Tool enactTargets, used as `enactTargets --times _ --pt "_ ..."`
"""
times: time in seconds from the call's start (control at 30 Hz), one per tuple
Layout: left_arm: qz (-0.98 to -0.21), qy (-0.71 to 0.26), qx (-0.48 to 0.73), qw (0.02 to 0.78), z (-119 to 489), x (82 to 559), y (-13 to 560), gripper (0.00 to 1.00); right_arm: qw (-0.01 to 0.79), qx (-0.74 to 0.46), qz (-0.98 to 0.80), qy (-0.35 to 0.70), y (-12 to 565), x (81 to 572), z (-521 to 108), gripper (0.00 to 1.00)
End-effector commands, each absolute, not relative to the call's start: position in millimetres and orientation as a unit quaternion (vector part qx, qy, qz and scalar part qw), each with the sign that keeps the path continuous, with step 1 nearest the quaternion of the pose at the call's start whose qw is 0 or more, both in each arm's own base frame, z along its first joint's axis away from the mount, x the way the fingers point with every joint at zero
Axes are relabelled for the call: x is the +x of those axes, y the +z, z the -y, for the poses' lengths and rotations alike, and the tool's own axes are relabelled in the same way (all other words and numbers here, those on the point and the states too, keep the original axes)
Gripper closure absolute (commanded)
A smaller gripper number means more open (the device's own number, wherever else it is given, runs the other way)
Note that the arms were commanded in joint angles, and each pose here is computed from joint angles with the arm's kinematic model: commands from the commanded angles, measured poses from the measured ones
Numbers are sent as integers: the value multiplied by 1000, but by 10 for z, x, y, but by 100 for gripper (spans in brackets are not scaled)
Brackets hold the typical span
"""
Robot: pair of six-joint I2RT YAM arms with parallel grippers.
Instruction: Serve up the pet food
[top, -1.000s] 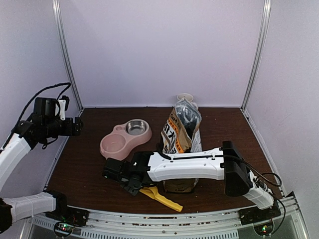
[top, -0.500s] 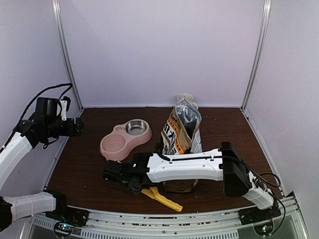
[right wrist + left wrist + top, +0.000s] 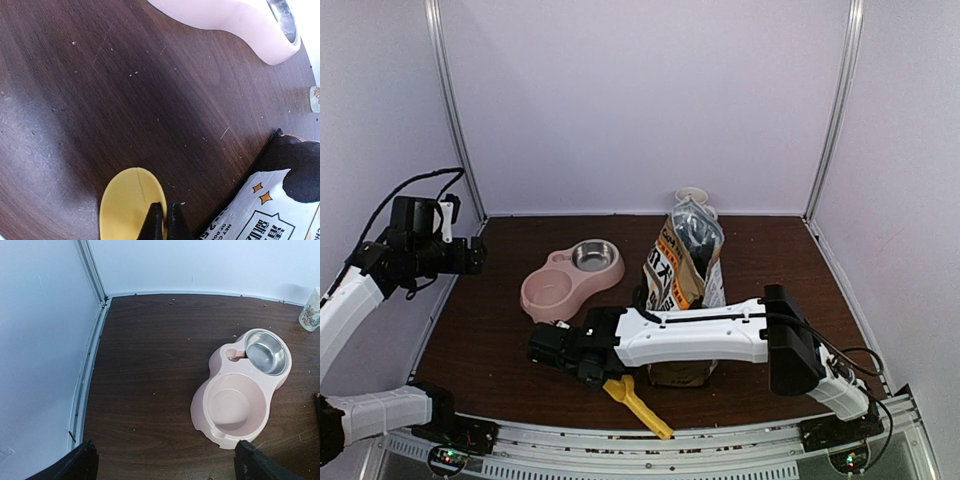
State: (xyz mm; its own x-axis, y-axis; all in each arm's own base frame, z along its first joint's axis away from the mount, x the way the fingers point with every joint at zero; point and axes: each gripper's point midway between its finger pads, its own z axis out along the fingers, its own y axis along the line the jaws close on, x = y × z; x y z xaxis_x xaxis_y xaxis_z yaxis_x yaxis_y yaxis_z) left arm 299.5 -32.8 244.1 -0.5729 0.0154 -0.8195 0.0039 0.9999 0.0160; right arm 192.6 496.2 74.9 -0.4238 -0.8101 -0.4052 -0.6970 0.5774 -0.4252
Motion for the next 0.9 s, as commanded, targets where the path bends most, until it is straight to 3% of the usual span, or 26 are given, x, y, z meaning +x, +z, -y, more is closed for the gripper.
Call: enactTargets --times 0.0,0.23,0.47,0.7,0.87 --pt "-873 11 -10 487 268 2998 2553 2 332 -406 -849 -65 1225 2040 -4978 100" --pt "-864 -30 -7 502 392 2999 2635 5 355 -362 -862 -10 1710 2185 -4939 100" --pt "-831 -143 41 535 1072 2913 3142 8 397 -312 -857 104 2655 2378 -4763 100" --pt "-777 -249 79 572 1646 2513 3754 9 454 -241 -836 194 3489 2571 -4365 100" --pt "-722 -369 160 563 2254 2032 4047 9 491 -178 -789 324 4081 2548 -4142 100"
